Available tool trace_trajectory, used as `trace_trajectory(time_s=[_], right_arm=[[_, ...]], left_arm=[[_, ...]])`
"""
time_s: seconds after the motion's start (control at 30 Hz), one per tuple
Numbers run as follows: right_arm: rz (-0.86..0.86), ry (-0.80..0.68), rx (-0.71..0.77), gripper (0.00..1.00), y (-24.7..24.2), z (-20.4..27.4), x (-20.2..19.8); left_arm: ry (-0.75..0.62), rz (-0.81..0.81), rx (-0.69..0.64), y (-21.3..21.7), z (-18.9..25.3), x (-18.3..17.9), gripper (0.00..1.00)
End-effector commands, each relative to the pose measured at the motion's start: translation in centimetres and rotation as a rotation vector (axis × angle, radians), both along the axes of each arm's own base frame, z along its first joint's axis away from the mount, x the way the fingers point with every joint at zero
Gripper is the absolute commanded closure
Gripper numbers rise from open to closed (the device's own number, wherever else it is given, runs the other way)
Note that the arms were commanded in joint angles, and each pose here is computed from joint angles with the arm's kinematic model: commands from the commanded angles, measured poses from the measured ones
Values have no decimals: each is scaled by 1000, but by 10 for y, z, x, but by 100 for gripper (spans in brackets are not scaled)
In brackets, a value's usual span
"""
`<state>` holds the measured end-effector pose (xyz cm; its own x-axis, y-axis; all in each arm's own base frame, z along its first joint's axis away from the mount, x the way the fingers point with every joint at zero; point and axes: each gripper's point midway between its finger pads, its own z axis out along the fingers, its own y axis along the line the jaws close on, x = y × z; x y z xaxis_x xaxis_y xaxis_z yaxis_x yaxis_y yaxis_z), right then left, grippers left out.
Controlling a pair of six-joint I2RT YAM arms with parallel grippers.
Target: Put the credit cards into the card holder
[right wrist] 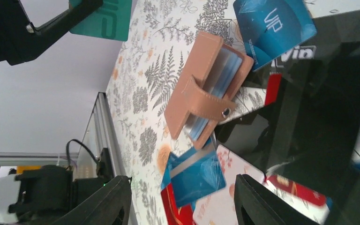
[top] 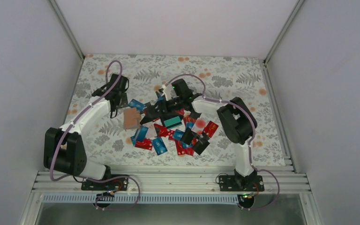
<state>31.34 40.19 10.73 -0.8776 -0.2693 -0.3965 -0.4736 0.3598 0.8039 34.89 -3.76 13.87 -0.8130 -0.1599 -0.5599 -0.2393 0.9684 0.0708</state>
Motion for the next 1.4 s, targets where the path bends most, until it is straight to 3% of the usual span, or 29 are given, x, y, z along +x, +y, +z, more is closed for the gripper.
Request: trace_trajectory(time_s=[0.0,0.2,0.57,1.0,1.37], right_arm=[[16,-36,-22,43,32,-3,8],[53,-6,-57,44,63,-31,8],[100,28,-73,44,88,-54,-4],[139,25,-23,41,91,-28,-11],[135,12,-6,41,94,0,-11]], left_arm=[[85,90,61,33,-27,-6,98],[184,94,8,39,-68,-8,98],[260,-24,-158,3,-110,-10,98],[243,-170,-379,-62,-115,-14,98],[219,-184,-447,-71,-105,-18,98]])
